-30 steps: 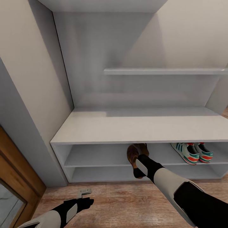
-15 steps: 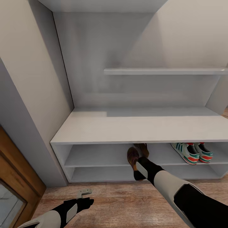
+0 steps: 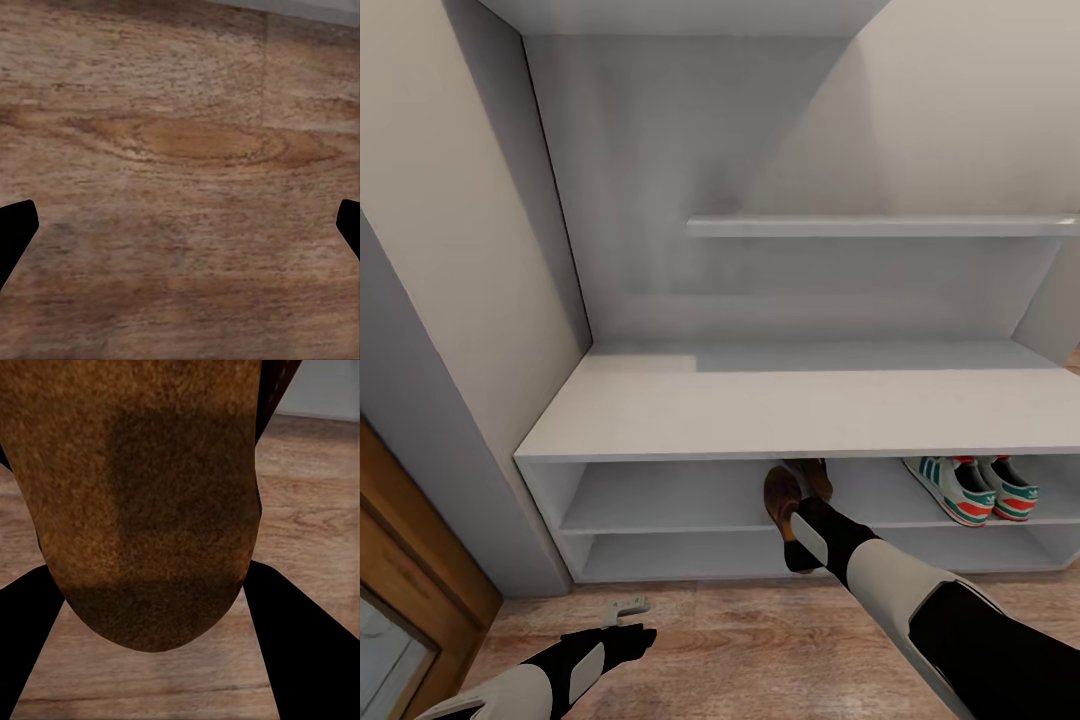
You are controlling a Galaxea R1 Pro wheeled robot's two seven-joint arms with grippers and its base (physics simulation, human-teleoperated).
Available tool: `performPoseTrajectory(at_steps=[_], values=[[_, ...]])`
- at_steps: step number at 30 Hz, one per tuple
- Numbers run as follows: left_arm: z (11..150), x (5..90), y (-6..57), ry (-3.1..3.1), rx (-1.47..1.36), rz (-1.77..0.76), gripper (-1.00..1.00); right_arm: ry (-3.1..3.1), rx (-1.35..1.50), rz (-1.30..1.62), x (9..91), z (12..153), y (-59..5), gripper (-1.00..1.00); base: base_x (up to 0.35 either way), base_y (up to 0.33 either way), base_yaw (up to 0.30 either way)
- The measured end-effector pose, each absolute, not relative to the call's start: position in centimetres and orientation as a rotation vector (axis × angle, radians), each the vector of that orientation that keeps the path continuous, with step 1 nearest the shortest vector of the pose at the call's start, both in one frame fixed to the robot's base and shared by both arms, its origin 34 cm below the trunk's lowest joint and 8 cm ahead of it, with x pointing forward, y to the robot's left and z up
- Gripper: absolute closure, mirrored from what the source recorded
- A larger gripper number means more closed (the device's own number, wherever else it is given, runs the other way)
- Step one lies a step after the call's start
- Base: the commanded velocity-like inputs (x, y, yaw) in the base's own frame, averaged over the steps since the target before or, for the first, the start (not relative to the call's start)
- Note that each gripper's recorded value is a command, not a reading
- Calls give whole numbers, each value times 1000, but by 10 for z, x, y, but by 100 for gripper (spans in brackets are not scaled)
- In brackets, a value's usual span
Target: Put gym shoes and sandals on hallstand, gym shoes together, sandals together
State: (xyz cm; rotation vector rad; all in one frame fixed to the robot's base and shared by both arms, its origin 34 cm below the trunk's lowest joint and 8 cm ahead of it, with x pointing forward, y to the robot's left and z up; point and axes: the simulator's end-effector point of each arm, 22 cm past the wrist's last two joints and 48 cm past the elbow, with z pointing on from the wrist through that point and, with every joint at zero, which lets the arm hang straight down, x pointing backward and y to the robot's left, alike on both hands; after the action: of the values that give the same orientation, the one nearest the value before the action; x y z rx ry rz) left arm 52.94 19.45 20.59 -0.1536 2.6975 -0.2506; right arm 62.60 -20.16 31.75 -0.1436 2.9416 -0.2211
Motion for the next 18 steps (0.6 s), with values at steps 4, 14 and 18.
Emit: performPoseTrajectory(at_steps=[4,14,18], values=[[206,529,195,2698,-153,-250,-100,2942,-144,-221,626,317,-202,100,8,0,0],[206,529,195,2698,-153,-250,-100,2936,-142,-222,627,318,-202,100,1,0,0],[206,529,195,2698,-153,-250,-100,2928,-142,-223,629,318,-202,100,0,0,0]])
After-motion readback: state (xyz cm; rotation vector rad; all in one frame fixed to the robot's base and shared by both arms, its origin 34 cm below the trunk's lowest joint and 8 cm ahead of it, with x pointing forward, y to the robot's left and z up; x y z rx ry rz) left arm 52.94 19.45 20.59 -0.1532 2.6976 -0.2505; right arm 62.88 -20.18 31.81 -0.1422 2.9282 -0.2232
